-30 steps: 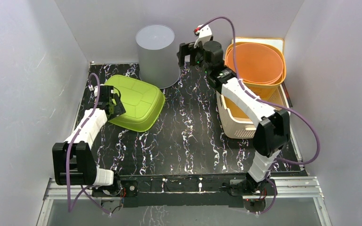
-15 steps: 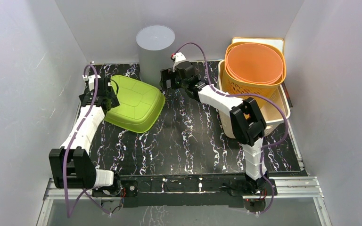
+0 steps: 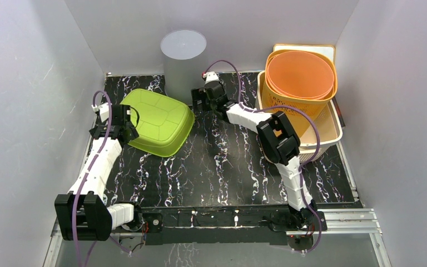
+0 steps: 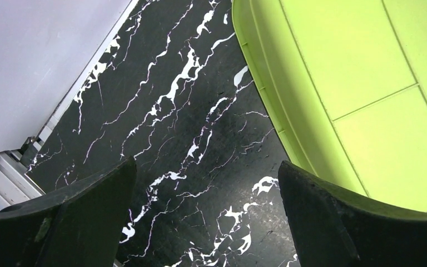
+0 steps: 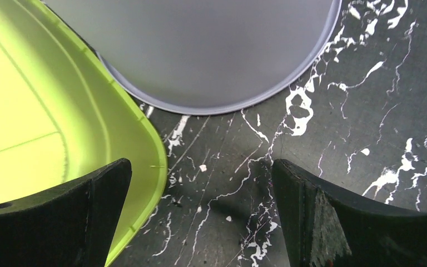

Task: Turn the large container upside down

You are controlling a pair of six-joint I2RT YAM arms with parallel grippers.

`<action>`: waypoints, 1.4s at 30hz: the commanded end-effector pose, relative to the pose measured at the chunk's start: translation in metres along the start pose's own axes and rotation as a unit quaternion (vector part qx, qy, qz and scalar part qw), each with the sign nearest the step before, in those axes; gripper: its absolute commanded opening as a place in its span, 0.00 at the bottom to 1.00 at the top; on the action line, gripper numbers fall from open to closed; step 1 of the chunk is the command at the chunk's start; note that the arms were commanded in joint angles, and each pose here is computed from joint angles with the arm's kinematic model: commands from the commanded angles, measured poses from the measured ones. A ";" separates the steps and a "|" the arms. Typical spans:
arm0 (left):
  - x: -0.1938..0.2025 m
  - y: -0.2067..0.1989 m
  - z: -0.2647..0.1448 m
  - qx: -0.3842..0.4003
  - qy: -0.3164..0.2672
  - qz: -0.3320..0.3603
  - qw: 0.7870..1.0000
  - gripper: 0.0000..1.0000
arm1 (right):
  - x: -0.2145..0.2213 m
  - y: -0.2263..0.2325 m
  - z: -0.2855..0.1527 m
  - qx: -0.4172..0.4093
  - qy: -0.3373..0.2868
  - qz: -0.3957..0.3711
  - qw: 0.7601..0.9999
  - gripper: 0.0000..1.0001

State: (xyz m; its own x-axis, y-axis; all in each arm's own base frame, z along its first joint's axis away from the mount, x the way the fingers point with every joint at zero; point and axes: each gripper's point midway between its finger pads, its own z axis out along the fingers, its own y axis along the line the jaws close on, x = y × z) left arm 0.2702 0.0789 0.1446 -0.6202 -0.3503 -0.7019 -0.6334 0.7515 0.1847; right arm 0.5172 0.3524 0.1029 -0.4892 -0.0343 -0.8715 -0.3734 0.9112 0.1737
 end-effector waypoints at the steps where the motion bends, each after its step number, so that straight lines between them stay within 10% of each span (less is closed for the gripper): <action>1: 0.000 0.008 -0.007 -0.008 -0.003 -0.012 1.000 0.98 | -0.029 0.010 0.012 0.002 -0.056 0.004 0.998 0.98; 16: 0.018 0.012 0.021 -0.033 -0.002 0.017 0.999 0.98 | 0.045 0.055 -0.038 -0.074 0.029 -0.005 0.997 0.98; 42: -0.141 -0.030 0.117 -0.064 -0.070 -0.002 0.996 0.98 | 0.009 0.037 -0.067 -0.053 -0.011 -0.038 0.998 0.98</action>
State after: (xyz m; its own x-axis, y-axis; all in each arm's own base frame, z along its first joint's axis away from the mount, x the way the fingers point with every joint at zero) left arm 0.3993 0.1645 0.1186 -0.6162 -0.2934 -0.7309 -0.6791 0.6680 0.3044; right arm 0.4157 0.3688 0.0806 -0.5468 -0.1566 -0.8225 -0.5289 0.8262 0.1943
